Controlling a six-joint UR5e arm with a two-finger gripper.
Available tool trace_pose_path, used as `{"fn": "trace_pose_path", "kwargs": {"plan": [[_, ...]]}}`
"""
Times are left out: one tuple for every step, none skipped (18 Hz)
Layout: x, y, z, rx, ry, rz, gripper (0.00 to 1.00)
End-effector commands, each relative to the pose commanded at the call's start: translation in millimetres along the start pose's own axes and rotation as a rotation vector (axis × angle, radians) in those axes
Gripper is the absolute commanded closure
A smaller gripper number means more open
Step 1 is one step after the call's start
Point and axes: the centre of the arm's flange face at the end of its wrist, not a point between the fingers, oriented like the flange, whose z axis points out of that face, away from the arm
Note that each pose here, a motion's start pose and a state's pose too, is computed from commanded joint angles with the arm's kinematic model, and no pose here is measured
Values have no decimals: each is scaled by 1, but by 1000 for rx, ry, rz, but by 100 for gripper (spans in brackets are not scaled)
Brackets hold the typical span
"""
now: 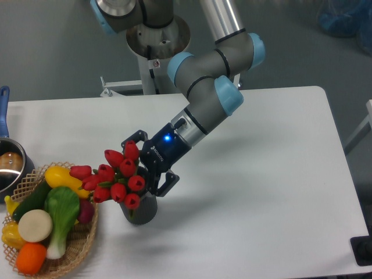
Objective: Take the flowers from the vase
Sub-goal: 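Close the gripper on the tulip stems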
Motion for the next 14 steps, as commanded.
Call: {"fn": "trace_pose_path", "kwargs": {"plan": [[0,-1,0,0,-1,1,0],[1,-2,-1,2,-1,3,0],[1,-3,-1,3,-1,4,4],[1,-3,-1,3,-1,4,10],[1,-3,-1,3,-1,4,23],[1,-3,-1,3,-1,4,30],[1,-3,-1,3,-1,4,34],[1,-3,-2,4,-2,5,39],[1,-3,-1,3,-1,4,47],[2,-2,-1,3,-1,3,55],[1,-3,-1,5,-1,4,57],[1,-4,-2,7,-2,5,60],[2,-5,-2,8,-2,7,60],[1,-5,-3,8,-4,6,62]]}}
